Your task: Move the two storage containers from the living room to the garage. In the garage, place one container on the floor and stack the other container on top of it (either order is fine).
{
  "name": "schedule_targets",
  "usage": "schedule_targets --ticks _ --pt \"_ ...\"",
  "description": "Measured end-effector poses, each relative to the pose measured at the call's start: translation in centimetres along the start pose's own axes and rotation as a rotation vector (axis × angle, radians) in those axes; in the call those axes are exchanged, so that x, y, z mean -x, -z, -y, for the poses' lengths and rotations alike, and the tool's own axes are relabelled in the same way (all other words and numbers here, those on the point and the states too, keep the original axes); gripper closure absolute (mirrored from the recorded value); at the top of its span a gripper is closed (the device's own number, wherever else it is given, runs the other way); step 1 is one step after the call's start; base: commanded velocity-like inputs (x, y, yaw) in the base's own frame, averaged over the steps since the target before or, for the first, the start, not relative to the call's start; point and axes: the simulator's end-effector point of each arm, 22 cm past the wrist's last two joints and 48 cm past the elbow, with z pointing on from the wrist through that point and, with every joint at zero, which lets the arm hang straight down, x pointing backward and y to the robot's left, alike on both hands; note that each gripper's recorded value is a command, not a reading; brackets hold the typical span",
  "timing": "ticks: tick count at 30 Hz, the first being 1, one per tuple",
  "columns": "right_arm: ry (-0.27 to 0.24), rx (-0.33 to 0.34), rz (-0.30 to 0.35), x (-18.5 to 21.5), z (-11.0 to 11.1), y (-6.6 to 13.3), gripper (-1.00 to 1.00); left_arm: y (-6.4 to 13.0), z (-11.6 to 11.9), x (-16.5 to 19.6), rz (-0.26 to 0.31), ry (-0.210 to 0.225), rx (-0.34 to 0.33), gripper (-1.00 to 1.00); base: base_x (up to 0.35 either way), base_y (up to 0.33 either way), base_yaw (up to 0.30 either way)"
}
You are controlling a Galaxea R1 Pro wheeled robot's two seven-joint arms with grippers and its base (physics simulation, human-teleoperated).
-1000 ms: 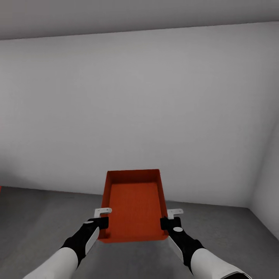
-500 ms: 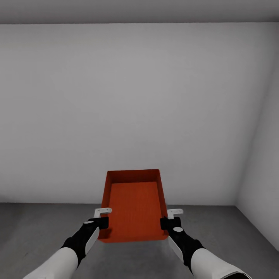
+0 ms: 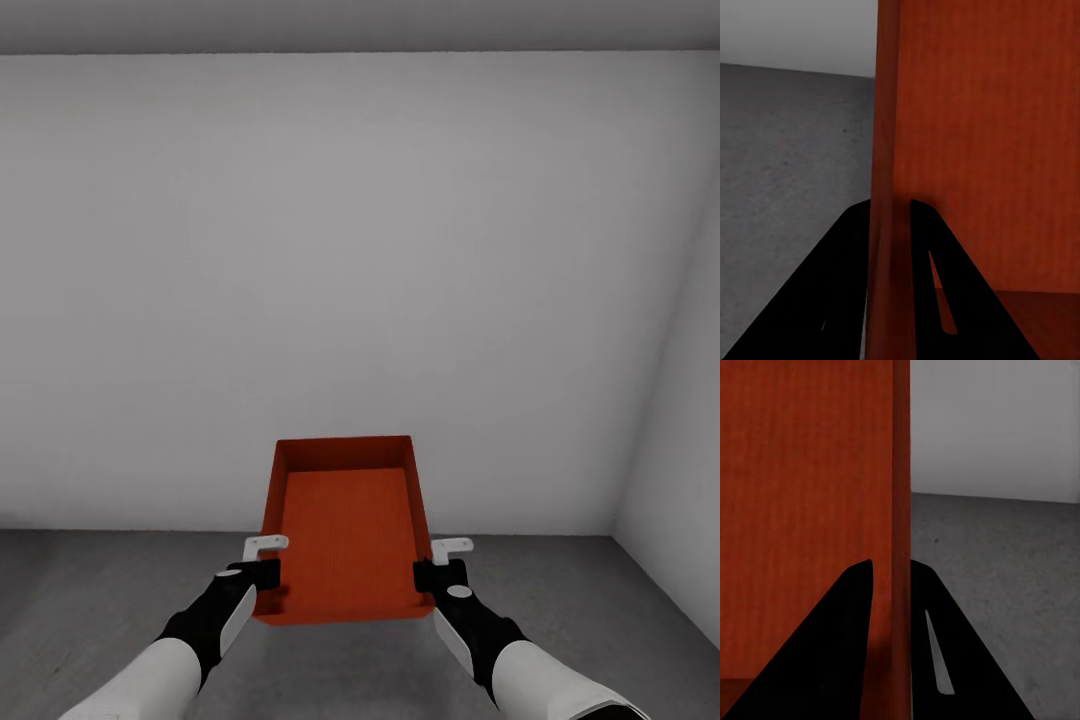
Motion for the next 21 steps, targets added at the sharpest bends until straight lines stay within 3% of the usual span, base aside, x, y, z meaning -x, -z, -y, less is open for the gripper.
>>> schedule_targets --ticks 21 --pt "0.001 0.000 -0.011 -0.49 -0.06 -0.25 1.00 -0.33 -0.05 -0.54 -0.011 0.001 0.000 1.00 0.000 0.000 0.000"
